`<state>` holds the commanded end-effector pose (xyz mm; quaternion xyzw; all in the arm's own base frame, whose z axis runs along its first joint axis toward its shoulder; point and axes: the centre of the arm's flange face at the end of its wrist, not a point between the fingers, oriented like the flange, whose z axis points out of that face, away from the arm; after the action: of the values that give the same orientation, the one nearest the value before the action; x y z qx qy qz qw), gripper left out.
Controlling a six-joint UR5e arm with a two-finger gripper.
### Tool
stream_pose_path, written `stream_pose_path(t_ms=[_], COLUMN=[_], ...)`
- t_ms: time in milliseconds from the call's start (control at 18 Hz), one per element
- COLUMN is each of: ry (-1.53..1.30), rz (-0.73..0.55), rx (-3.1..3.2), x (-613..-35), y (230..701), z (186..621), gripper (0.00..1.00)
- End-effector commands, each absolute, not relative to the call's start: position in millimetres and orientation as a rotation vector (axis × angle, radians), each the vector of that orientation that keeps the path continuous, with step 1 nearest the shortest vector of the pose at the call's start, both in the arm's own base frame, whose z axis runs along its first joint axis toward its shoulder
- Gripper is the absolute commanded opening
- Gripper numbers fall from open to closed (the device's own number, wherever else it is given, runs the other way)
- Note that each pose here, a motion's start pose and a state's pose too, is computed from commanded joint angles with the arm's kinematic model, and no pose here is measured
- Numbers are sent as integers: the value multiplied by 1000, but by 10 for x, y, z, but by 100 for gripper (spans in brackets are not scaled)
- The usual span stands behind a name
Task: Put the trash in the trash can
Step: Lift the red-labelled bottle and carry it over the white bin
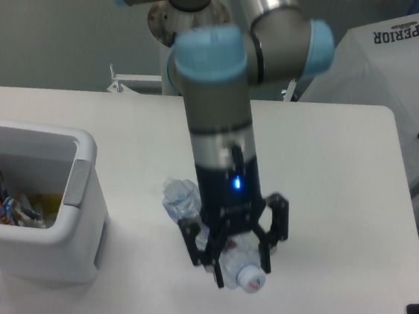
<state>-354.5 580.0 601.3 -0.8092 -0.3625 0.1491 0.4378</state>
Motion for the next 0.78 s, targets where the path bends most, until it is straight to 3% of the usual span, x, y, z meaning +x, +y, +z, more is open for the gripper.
stream_pose_path(t_ms=[333, 556, 778], ry=[-711, -642, -572], rz=[263, 206, 145], rx=[-1972, -1989, -2062], x=[-2584, -2219, -1797], y=[5913, 6112, 6473], z=[6600, 6596, 6260], gripper=[63, 63, 63])
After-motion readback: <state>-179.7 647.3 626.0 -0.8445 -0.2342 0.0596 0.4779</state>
